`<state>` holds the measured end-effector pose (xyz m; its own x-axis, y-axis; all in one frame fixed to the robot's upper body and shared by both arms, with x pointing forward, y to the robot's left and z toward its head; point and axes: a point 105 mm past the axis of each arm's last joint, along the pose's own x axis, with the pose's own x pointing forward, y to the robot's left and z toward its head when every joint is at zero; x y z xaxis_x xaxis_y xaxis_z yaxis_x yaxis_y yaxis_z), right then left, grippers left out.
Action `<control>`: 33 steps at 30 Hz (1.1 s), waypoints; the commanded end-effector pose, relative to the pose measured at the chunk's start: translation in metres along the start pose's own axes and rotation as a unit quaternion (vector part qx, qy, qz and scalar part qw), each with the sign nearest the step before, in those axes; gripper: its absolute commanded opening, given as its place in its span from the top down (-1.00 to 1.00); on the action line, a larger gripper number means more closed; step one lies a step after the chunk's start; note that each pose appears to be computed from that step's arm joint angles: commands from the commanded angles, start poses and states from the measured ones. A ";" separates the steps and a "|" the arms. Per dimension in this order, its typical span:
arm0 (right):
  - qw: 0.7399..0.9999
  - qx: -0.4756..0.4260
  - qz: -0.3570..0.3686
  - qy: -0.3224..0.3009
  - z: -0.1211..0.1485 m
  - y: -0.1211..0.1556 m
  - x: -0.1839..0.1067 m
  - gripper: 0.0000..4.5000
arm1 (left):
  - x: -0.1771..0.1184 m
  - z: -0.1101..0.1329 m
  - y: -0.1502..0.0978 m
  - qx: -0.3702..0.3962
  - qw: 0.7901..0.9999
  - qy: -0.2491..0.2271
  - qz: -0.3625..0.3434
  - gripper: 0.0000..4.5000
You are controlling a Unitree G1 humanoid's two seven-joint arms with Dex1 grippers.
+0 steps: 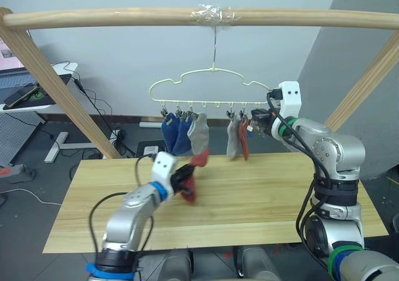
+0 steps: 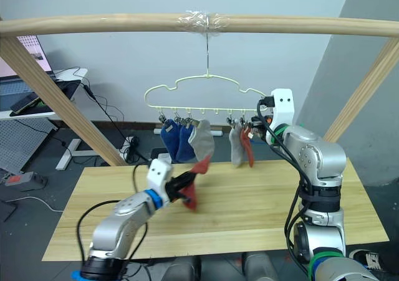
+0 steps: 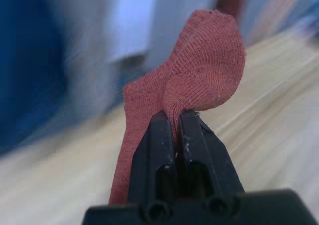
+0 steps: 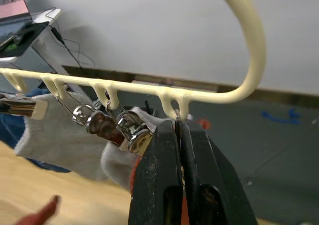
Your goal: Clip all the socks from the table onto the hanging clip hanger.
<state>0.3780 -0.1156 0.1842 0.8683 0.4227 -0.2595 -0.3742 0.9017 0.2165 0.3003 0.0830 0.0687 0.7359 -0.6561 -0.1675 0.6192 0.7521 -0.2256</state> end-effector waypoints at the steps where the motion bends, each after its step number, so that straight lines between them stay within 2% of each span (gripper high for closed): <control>1: 1.000 0.030 0.003 -0.008 0.014 0.003 -0.005 1.00 | 0.019 0.025 -0.040 0.000 0.998 -0.042 -0.045 0.99; 6: 0.999 0.041 0.007 0.001 0.016 0.006 -0.007 1.00 | 0.041 0.035 -0.059 -0.018 0.996 -0.072 -0.053 0.99; 13: 0.998 0.055 0.006 0.007 0.017 0.007 -0.008 1.00 | 0.053 0.042 -0.055 -0.023 0.995 -0.093 -0.040 0.99; 29: 0.997 0.078 0.005 0.005 0.022 0.009 -0.008 1.00 | 0.063 0.028 -0.066 0.007 0.996 -0.064 -0.060 0.99; 33: 0.997 0.079 0.008 0.006 0.022 0.012 -0.007 1.00 | 0.068 0.031 -0.066 0.003 0.996 -0.066 -0.058 0.99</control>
<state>0.3748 -0.1107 0.1951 0.8444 0.4363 -0.3108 -0.3146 0.8735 0.3716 0.3166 -0.0024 0.0855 0.6974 -0.7128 -0.0744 0.6785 0.6901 -0.2520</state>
